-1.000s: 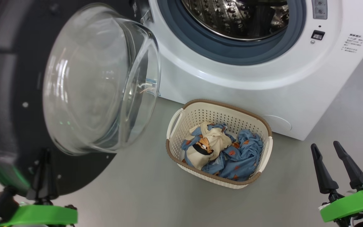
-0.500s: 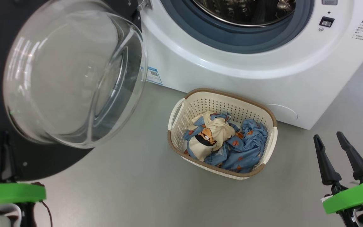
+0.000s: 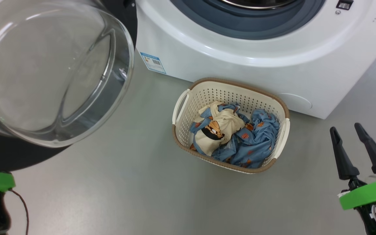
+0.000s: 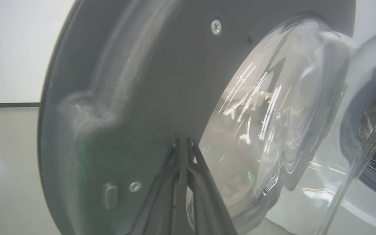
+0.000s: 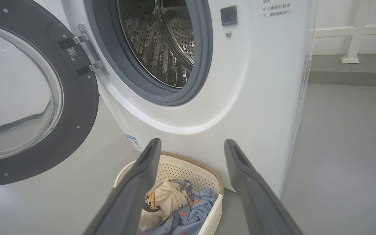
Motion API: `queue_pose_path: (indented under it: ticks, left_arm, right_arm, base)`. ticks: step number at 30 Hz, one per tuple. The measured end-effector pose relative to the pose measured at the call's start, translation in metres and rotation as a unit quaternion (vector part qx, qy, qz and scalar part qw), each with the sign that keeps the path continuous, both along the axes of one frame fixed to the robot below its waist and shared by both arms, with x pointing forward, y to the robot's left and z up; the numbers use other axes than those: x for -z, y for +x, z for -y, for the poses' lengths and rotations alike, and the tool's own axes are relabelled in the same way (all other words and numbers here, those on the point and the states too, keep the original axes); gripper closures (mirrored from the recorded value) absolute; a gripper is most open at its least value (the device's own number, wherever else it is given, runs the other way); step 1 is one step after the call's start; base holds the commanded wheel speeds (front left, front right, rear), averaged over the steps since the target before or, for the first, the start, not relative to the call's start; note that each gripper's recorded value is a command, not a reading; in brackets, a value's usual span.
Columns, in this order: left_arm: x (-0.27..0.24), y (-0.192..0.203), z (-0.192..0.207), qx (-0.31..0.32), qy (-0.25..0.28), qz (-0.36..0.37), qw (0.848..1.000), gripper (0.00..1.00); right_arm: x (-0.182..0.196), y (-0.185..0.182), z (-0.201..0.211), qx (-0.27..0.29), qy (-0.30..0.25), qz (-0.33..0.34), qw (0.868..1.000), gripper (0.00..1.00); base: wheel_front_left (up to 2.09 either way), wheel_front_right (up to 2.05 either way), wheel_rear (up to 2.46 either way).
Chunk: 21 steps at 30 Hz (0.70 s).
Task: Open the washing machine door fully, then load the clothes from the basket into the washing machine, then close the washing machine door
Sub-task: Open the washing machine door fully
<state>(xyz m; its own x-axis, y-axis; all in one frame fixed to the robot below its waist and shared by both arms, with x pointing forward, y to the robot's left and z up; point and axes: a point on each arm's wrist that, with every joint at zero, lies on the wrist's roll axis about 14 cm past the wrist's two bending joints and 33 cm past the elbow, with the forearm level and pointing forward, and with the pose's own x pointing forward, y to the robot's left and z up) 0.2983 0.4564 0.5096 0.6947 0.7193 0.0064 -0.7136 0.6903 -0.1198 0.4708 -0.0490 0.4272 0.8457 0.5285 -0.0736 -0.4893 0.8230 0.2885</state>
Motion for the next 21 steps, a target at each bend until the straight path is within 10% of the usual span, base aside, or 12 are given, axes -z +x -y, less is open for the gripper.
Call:
queue_pose_path:
  ticks: [21]
  left_arm:
    - [0.002,0.017,-0.045,-0.058,0.027,-0.04,0.997,1.0]
  right_arm:
    - [0.024,0.028,-0.008,-0.017,-0.002,-0.002,1.0,0.0]
  base:
    - [0.0,0.0,0.0]
